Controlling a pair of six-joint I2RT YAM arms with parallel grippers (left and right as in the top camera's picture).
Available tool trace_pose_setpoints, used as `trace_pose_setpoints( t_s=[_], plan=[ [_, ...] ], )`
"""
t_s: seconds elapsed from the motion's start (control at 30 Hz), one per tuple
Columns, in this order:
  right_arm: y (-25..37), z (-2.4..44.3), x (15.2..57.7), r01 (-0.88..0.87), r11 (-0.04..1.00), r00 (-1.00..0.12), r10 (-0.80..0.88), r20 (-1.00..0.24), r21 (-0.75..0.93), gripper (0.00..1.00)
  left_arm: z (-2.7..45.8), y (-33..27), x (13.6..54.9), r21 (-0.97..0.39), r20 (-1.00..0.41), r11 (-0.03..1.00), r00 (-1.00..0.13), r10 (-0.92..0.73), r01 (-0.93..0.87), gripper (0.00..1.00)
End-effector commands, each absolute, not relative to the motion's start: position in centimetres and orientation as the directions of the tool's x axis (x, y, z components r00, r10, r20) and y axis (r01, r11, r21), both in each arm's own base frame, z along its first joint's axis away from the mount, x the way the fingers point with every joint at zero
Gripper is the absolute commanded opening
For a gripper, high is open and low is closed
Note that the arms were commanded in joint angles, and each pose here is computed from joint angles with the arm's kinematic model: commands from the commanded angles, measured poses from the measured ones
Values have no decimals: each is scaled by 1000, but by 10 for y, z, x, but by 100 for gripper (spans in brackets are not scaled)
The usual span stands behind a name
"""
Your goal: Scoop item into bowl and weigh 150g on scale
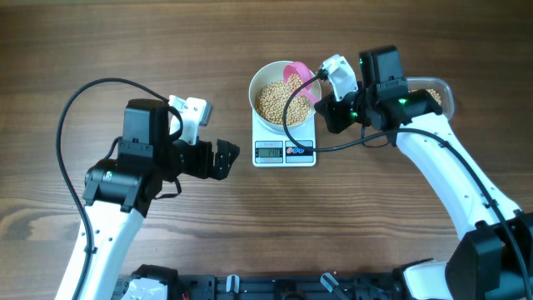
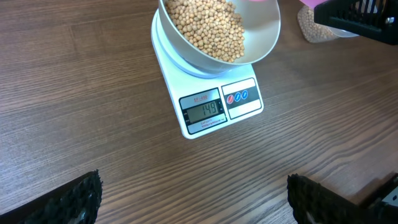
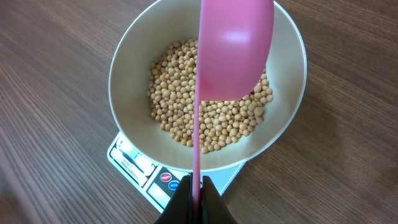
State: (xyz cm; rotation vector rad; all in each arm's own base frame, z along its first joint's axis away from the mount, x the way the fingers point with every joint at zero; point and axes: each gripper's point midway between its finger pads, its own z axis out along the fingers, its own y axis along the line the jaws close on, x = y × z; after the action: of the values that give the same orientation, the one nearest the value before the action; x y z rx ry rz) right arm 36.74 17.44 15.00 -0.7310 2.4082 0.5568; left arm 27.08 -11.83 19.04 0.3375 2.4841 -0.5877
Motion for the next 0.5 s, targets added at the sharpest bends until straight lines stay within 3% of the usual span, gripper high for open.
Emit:
trace_pose_setpoints(
  t_s=[0.0, 0.47],
  plan=[
    [180, 172, 370, -641, 740, -647, -376, -663, 206, 4, 191, -119, 271, -344, -571, 869, -814, 108, 356, 100],
    [180, 172, 370, -660, 728, -627, -398, -669, 185, 4, 191, -119, 271, -344, -571, 869, -814, 108, 356, 100]
  ],
)
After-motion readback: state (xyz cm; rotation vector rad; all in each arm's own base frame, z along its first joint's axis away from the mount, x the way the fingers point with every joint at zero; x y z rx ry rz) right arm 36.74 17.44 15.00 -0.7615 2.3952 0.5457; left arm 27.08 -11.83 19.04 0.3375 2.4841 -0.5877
